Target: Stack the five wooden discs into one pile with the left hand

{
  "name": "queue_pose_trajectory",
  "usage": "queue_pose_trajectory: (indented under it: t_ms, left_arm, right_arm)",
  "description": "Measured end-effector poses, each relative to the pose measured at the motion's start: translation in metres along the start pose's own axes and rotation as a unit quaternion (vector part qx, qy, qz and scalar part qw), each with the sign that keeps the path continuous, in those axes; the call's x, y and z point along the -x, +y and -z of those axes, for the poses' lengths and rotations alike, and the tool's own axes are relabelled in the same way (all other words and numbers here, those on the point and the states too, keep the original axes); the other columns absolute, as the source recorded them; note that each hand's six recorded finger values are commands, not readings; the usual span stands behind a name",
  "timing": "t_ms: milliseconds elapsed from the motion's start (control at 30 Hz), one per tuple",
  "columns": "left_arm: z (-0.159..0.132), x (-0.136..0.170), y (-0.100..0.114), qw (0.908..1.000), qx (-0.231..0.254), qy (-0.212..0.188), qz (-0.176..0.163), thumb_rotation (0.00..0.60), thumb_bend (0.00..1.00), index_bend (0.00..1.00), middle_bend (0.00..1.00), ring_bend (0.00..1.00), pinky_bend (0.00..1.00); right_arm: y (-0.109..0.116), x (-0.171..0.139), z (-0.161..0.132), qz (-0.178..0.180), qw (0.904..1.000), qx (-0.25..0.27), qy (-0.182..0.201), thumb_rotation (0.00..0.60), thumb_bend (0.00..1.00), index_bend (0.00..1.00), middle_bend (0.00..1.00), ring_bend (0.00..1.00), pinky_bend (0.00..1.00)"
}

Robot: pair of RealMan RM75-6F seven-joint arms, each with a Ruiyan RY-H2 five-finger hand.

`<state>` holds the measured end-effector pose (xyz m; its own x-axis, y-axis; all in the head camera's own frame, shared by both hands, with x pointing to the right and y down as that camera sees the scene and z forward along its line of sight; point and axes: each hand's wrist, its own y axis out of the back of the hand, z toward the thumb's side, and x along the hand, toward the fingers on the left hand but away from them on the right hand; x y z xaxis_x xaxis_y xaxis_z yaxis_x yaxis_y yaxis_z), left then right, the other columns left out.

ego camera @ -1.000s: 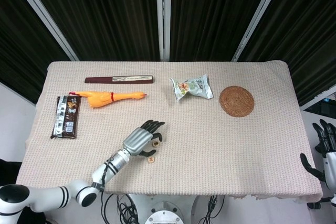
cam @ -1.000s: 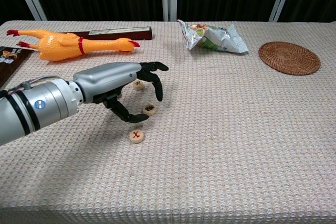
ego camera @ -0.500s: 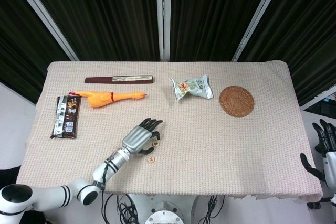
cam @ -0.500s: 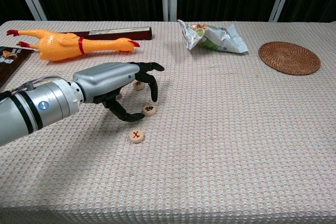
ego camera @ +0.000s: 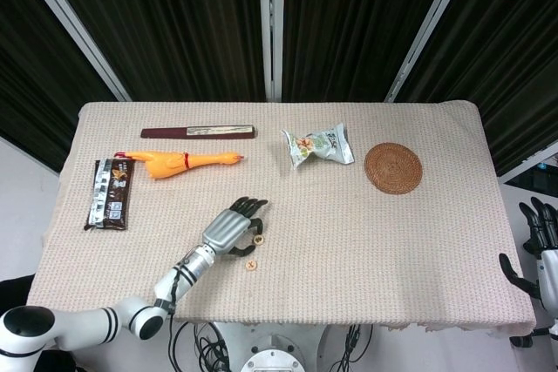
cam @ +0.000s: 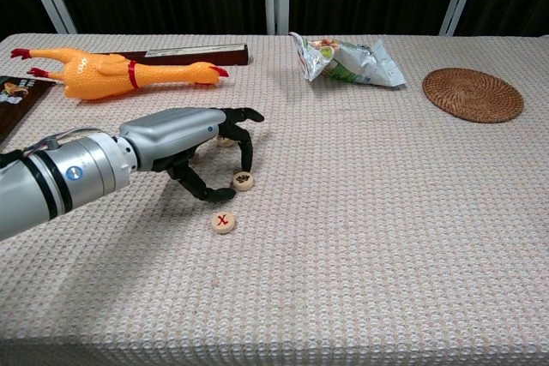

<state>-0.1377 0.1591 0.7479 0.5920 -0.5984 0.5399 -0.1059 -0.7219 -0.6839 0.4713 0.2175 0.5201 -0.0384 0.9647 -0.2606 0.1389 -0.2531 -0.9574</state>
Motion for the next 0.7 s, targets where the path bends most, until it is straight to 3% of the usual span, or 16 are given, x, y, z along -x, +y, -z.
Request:
queue_pose_trajectory:
  t_ms: [467, 700]
  left_arm:
    - [-0.001, 0.0, 0.002, 1.0, 0.004, 0.001, -0.004, 0.6, 0.29, 0.5, 0.04, 0.0, 0.0]
    - [0.003, 0.004, 0.016, 0.9998, 0.009, 0.006, -0.015, 0.6, 0.29, 0.5, 0.04, 0.0, 0.0]
  right_arm:
    - [0.0, 0.001, 0.001, 0.0, 1.0, -0.001, -0.001, 0.6, 0.28, 0.0, 0.0, 0.0, 0.0]
    - [0.0, 0.001, 0.001, 0.0, 1.0, -0.001, -0.001, 0.6, 0.28, 0.0, 0.0, 0.0, 0.0]
